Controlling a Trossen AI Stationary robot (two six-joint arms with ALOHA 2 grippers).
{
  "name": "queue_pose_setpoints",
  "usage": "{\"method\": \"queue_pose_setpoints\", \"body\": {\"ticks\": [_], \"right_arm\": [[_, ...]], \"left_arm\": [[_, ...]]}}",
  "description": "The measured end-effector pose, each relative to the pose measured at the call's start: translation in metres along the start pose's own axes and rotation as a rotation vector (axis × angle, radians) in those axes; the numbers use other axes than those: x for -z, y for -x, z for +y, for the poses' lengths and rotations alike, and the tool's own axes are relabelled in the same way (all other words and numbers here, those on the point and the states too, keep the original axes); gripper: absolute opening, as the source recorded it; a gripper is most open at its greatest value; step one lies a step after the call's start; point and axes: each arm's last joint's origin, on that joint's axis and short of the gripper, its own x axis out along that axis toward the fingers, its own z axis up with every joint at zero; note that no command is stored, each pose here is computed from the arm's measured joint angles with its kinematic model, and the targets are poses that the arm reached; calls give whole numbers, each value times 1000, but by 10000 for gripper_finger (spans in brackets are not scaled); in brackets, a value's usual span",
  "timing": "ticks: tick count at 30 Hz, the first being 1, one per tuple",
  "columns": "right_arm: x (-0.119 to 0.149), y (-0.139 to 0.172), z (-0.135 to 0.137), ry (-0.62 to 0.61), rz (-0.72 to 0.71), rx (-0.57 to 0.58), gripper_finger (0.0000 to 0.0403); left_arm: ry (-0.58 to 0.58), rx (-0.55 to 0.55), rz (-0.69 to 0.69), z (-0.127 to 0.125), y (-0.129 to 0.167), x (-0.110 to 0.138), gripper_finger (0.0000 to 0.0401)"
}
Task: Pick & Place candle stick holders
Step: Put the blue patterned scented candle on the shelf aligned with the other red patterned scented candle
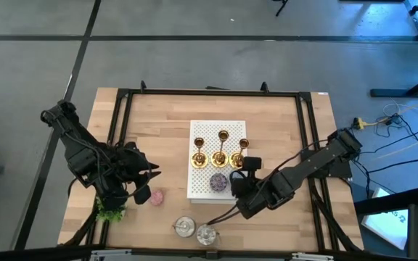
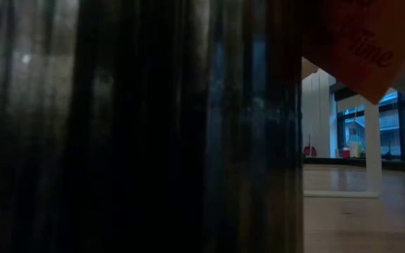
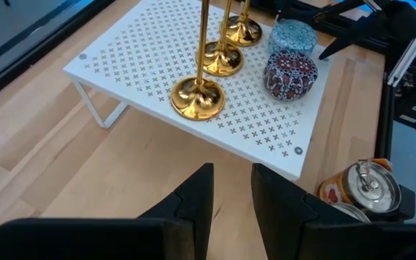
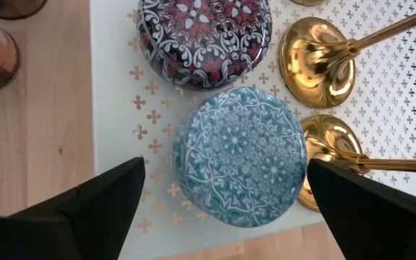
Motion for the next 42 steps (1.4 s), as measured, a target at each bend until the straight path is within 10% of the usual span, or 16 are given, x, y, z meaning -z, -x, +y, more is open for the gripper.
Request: {"method": "queue_pose_setpoints", "body": {"ticks": [42], "right_arm": [[-1, 6, 0, -8, 8, -28, 391]], "left_arm": [[-16, -3, 12, 1, 0, 1, 90]]}}
